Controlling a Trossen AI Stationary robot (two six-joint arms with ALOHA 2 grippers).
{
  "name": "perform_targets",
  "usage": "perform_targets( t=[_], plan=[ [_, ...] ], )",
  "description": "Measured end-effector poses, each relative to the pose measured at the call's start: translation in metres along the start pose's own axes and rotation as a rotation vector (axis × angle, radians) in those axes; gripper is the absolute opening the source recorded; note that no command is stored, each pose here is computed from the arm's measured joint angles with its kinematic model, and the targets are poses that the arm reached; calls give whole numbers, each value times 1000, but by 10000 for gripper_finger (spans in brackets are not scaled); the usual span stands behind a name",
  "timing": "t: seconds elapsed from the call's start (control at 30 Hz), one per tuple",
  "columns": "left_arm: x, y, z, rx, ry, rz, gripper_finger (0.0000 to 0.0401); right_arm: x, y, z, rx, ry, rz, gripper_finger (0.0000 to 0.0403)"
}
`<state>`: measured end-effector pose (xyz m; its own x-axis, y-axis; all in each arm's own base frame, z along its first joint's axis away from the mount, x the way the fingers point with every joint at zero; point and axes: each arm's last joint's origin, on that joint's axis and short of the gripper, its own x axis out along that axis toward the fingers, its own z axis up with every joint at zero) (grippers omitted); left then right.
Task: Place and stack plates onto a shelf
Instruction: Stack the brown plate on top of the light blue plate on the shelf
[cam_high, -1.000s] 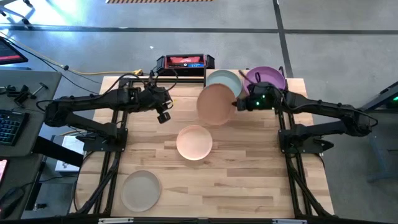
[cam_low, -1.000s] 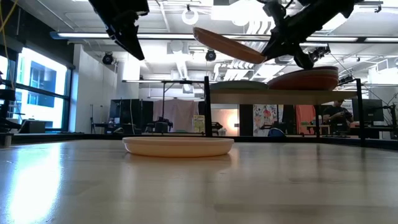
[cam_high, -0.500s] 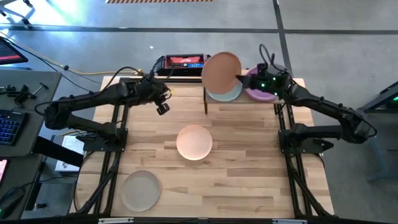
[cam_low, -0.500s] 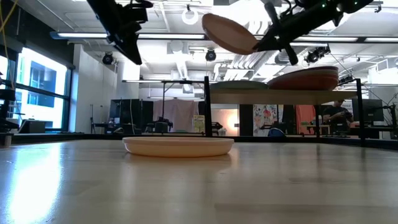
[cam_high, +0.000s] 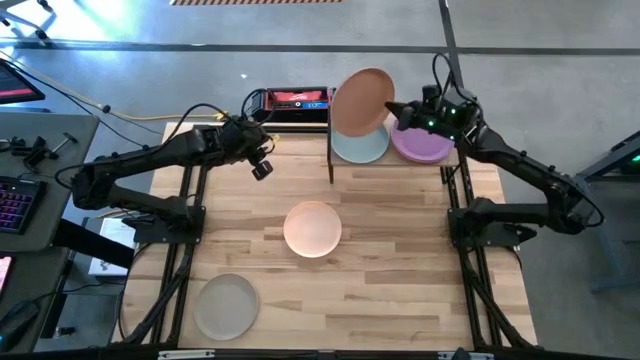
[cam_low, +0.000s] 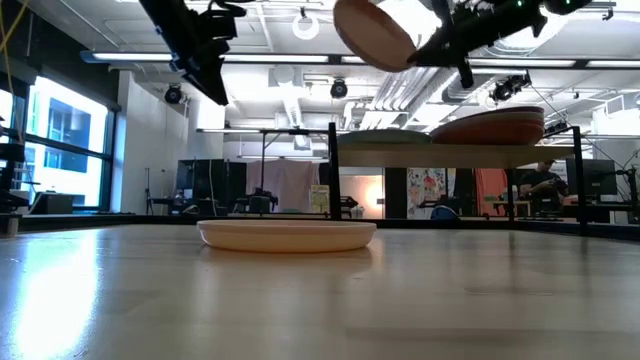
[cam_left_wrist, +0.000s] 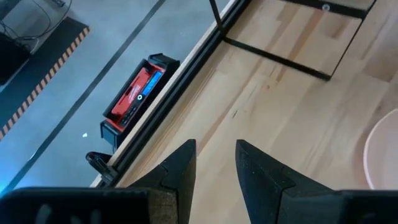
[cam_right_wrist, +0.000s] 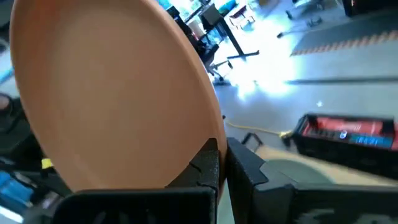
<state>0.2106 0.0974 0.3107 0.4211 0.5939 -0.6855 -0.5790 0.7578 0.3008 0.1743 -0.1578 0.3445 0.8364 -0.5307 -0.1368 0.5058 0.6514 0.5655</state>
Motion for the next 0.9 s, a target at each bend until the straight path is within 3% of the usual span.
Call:
perform_targets(
  t=[0.27,0.47,0.63,0.9],
  plan=[
    [1,4,5,-35,-46,12,102,8,11,31,-189,195,-154,0],
    [3,8,5,-47,-42,25,102,24,7,46,-188,354,-303,0],
    [3,9,5,-77,-41,27,102,38,6,57,-165,444,-360,0],
    [3,9,4,-80,-38,27,102,62,-6,52,-184,605,-465,0]
  ],
)
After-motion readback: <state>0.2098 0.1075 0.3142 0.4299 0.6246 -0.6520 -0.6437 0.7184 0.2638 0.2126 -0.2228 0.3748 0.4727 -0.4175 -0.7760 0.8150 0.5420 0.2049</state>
